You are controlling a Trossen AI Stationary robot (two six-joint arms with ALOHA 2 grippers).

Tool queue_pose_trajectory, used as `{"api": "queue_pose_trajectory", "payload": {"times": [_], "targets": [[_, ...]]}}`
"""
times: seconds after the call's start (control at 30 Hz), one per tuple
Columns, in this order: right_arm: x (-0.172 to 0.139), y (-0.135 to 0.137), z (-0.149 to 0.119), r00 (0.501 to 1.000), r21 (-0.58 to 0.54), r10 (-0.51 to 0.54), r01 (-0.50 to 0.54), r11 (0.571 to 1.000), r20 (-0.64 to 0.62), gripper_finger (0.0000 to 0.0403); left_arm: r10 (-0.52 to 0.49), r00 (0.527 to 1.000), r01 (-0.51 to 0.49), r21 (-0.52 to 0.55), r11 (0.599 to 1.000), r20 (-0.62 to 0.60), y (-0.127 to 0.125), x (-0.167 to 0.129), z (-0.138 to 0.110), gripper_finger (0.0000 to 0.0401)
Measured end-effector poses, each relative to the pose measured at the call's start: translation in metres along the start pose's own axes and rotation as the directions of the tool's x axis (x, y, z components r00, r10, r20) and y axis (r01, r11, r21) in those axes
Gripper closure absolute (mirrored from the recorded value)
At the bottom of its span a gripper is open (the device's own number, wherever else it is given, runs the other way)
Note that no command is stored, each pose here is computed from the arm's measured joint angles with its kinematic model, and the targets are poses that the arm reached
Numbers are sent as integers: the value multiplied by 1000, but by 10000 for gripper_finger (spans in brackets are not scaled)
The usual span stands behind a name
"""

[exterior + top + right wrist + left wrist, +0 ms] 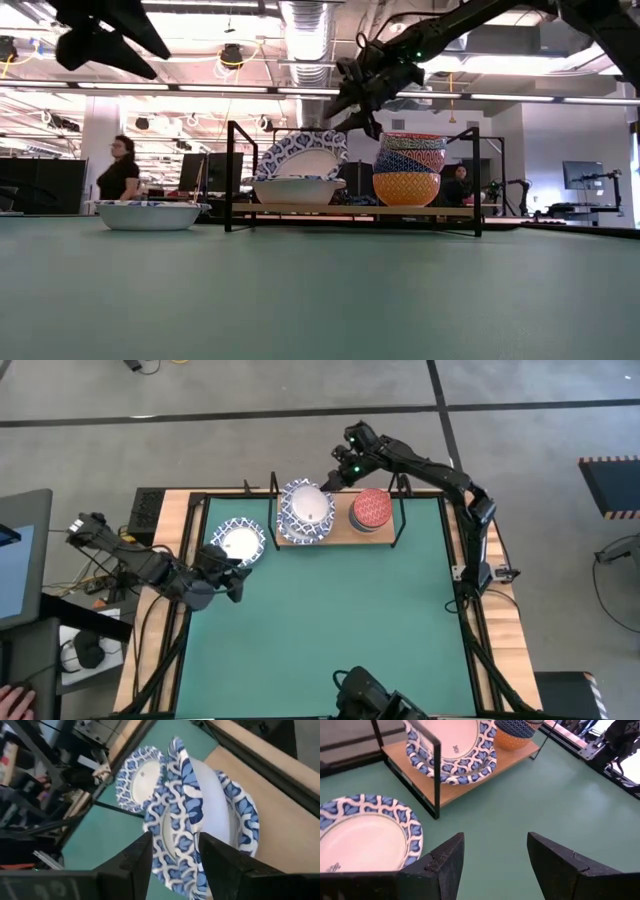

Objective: Place and stack bowls onto a shelf
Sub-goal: Stack the bottom white-blue paper bowl on top of the white-blue paper bowl on the shelf

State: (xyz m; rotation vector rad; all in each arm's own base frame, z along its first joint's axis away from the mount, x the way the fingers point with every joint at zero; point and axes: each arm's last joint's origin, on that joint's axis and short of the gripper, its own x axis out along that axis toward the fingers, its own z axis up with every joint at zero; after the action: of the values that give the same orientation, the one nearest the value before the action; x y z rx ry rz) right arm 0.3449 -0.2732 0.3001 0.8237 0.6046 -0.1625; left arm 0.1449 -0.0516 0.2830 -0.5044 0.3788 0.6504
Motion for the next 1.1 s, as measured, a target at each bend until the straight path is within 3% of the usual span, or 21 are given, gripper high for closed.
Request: {"api": "queue_pose_trajectory", "payload": {"times": [0.23, 0.4, 0.47, 0.7, 0.9, 1.1], "targets": [[-10, 24, 13, 975, -156, -181, 200, 967, 127, 224, 3, 1000, -4, 101, 995, 5, -11, 25, 10, 200], [-18, 37, 23, 894, -284, -364, 432, 856, 263, 238, 48, 999, -45, 207, 977, -8, -11, 54, 20, 200], [-12, 37, 21, 877, -323, -404, 474, 819, 262, 242, 61, 998, -55, 249, 967, -16, -10, 68, 24, 200], [32, 30, 8, 864, -392, -465, 503, 771, 193, 264, -5, 998, 19, 260, 965, -55, -7, 99, 36, 200], [60, 5, -1, 836, -386, -535, 537, 750, 123, 280, -17, 998, 31, 255, 966, -55, -4, 93, 39, 200], [73, 6, -11, 840, -449, -539, 504, 737, 59, 283, -18, 998, 31, 228, 973, -56, -1, 85, 41, 200]]}}
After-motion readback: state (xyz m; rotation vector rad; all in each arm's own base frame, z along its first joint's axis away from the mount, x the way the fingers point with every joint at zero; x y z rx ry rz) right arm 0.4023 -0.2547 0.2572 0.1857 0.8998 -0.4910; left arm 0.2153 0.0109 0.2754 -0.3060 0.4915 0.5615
